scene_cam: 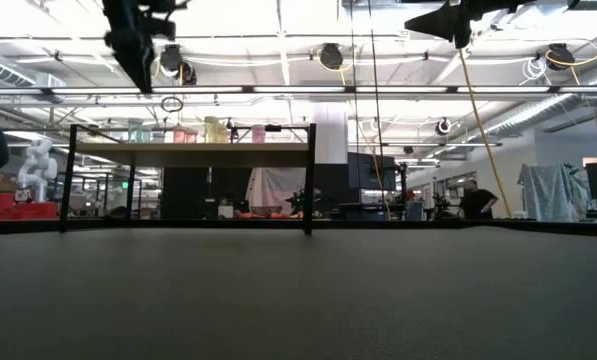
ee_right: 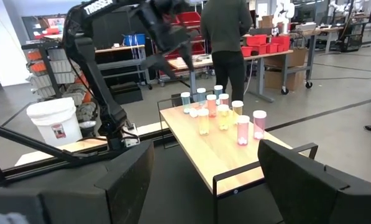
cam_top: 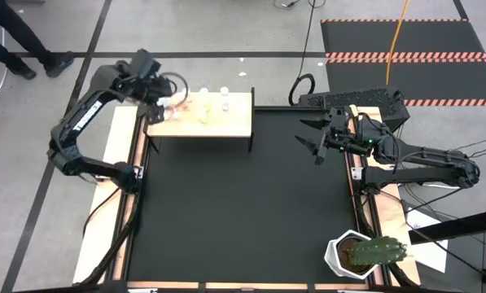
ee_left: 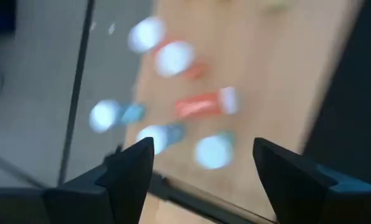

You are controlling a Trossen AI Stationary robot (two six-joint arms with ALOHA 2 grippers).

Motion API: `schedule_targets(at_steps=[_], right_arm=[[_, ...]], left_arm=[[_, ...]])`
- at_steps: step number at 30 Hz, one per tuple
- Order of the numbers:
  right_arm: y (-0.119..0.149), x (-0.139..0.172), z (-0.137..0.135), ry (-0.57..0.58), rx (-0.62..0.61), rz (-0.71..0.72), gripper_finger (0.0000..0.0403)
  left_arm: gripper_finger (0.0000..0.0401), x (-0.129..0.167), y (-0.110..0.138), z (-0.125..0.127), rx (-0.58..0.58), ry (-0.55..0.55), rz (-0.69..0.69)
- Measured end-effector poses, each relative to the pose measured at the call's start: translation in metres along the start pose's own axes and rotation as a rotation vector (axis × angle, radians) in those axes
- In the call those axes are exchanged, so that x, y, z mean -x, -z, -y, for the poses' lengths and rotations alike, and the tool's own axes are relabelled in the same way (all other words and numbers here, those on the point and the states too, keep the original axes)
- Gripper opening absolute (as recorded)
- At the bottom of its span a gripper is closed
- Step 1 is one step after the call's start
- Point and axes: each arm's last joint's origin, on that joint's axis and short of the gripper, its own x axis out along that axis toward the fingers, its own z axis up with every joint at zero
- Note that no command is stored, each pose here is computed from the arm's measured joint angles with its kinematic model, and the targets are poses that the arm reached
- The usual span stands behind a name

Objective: Pick and place medicine bottles onto shelf by color
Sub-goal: Adjust the pill bottles on the shelf

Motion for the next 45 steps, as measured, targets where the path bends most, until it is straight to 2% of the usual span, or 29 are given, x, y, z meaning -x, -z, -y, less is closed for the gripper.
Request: schedule_targets(at_steps=[5,10,20,25,33,45], right_arm=[[0.000,0.000,0.000,0.004,0.009,0.000,0.0283],[0.000,0.000,0.000,0.005,0.022,0.000,0.0283],[0.000,0.000,0.000,0.003,0.010,0.000,0.0283],[0.000,0.000,0.000,0.001,0.010,0.000,0.0283],[0.000,0.000,0.000,0.001,0.007,0.000,0.0283],[0.000,0.000,0.000,0.001,0.008,-0.001,0.0283]], left_arm=[[0.0249,0.002,-0.013,0.029,-0.202,0.070,0.051],[0.0234,-0.015,-0.025,0.044,-0.327,0.054,0.072],[0.0232,-0.053,-0.016,0.056,-0.614,0.006,-0.084],[0.0232,-0.064,-0.016,0.058,-0.700,-0.012,-0.085],[0.0232,-0.082,-0.023,0.058,-0.775,0.013,-0.112],[0.0232,-0.086,-0.027,0.055,-0.959,-0.031,-0.140]])
